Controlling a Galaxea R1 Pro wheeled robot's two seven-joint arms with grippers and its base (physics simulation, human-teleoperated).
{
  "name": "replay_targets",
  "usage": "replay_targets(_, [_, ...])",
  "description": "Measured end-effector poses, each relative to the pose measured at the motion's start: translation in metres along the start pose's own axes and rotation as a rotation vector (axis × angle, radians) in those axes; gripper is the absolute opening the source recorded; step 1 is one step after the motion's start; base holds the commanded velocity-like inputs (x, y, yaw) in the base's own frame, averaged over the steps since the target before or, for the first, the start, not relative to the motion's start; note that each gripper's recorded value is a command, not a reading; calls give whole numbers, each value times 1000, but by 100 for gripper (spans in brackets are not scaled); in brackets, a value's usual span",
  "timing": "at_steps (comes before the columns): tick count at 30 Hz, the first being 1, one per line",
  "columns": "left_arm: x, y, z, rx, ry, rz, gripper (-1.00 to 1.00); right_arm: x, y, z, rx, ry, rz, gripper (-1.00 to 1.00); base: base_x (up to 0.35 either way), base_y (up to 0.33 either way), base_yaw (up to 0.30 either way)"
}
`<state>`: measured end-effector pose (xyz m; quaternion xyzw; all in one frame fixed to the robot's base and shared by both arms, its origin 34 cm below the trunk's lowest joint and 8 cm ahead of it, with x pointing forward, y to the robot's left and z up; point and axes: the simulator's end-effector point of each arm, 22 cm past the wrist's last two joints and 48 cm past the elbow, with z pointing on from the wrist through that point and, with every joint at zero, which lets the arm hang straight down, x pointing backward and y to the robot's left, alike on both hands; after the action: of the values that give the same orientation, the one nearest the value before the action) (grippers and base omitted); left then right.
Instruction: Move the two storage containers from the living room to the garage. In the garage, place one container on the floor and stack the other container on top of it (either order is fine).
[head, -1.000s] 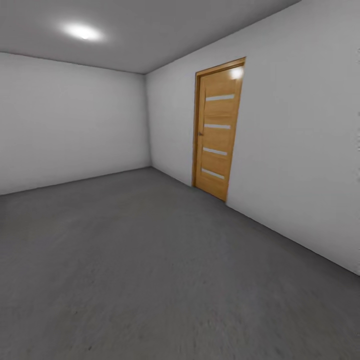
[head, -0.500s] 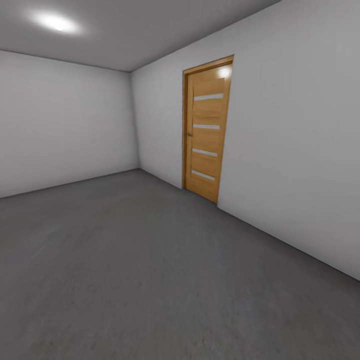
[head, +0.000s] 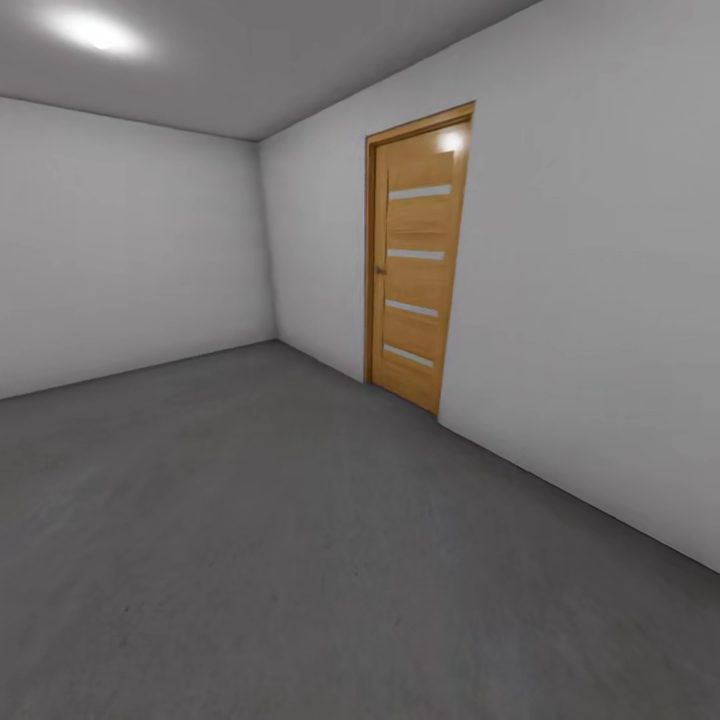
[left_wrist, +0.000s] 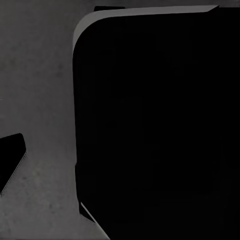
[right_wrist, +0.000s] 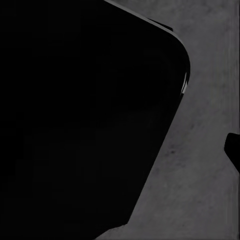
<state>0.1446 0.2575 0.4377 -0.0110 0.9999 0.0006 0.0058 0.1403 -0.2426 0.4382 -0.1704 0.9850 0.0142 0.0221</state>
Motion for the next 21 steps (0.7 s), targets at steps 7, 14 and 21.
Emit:
replay_targets(7, [0, 0, 0, 0, 0, 0, 100, 0, -3, 0, 16, 2, 6, 100, 321, 0, 0])
replay_targets(14, [0, 0, 0, 0, 2, -1, 100, 2, -25, -1, 114, 5, 112, 100, 321, 0, 0])
replay_targets(21, [0, 0, 0, 0, 2, 0, 100, -1, -29, -2, 131, -16, 167, 100, 322, 0, 0])
